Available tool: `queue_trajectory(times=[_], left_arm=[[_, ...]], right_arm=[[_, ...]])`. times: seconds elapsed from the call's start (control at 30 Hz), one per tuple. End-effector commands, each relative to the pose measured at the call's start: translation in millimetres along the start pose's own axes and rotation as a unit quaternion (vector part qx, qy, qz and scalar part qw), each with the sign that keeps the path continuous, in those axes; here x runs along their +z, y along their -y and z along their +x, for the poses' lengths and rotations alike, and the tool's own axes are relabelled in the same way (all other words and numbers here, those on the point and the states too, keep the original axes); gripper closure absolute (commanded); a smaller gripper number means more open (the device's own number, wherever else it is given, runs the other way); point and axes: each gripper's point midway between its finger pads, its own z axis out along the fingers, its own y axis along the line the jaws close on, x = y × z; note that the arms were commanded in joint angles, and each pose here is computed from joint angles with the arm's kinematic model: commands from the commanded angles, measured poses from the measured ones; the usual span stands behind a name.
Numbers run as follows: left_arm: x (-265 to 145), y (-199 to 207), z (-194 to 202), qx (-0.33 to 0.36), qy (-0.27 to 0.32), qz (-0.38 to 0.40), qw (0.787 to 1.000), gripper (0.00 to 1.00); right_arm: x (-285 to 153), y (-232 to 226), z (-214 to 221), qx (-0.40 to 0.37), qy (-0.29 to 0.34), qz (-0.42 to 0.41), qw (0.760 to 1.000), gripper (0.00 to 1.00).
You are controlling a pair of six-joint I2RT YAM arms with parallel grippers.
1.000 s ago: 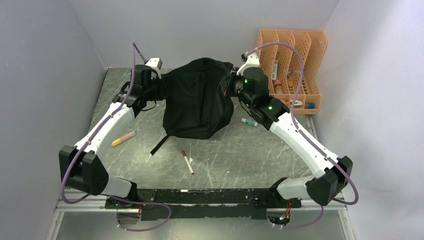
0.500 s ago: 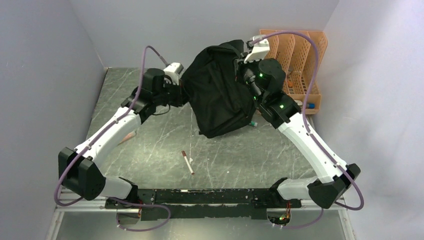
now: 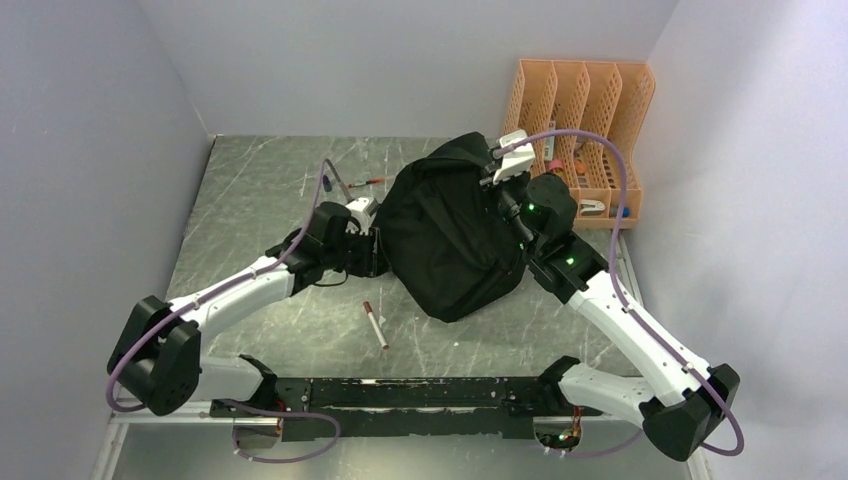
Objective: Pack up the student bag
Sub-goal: Place the student bag at the center of the board.
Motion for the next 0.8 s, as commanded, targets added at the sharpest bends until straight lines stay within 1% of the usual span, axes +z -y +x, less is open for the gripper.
queue_trajectory(times=[0.0,0.03,0.07,0.17,0.23,0.27,0.3,0.4,0.5,0.63,0.77], left_arm=[[-19.4,-14.5,-25.0,-0.019,0.064,-0.057,0.996,0.49],[-24.9,-19.0,-27.8,-0.02,0.074,-0.07,0.995,0.43],[-30.7,-20.8,-32.0,-0.017,0.086,-0.077,0.993,0.39],[-45.8,-15.0,-48.8,0.007,0.132,-0.069,0.989,0.38],[-53.6,-2.6,-62.9,0.029,0.169,-0.04,0.984,0.39],[-59.4,8.0,-76.5,0.052,0.202,-0.016,0.978,0.39],[-60.3,11.7,-78.8,0.07,0.212,-0.006,0.975,0.39],[-66.4,28.2,-93.6,0.138,0.271,0.038,0.952,0.39],[-69.7,40.5,-103.1,0.204,0.32,0.068,0.923,0.4],[-66.0,55.2,-106.0,0.26,0.354,0.104,0.893,0.41],[-66.6,71.7,-109.2,0.324,0.391,0.123,0.853,0.44]], right_arm=[[-13.9,15.8,-56.6,0.022,0.103,0.02,0.994,1.0],[-13.1,16.6,-53.0,0.022,0.097,0.023,0.995,1.0],[-12.4,17.8,-49.8,0.024,0.09,0.028,0.995,1.0],[-9.9,18.1,-43.7,0.028,0.076,0.033,0.996,1.0],[-9.1,15.7,-44.1,0.034,0.074,0.027,0.996,1.0],[-9.0,14.2,-45.8,0.04,0.074,0.023,0.996,1.0],[-9.2,13.0,-46.7,0.043,0.074,0.019,0.996,1.0],[-9.0,7.7,-52.5,0.052,0.076,0.003,0.996,1.0],[-8.8,1.9,-54.6,0.058,0.076,-0.013,0.995,1.0],[-11.0,-3.3,-55.2,0.069,0.078,-0.027,0.994,1.0],[-14.3,-8.7,-56.4,0.08,0.083,-0.043,0.992,1.0]])
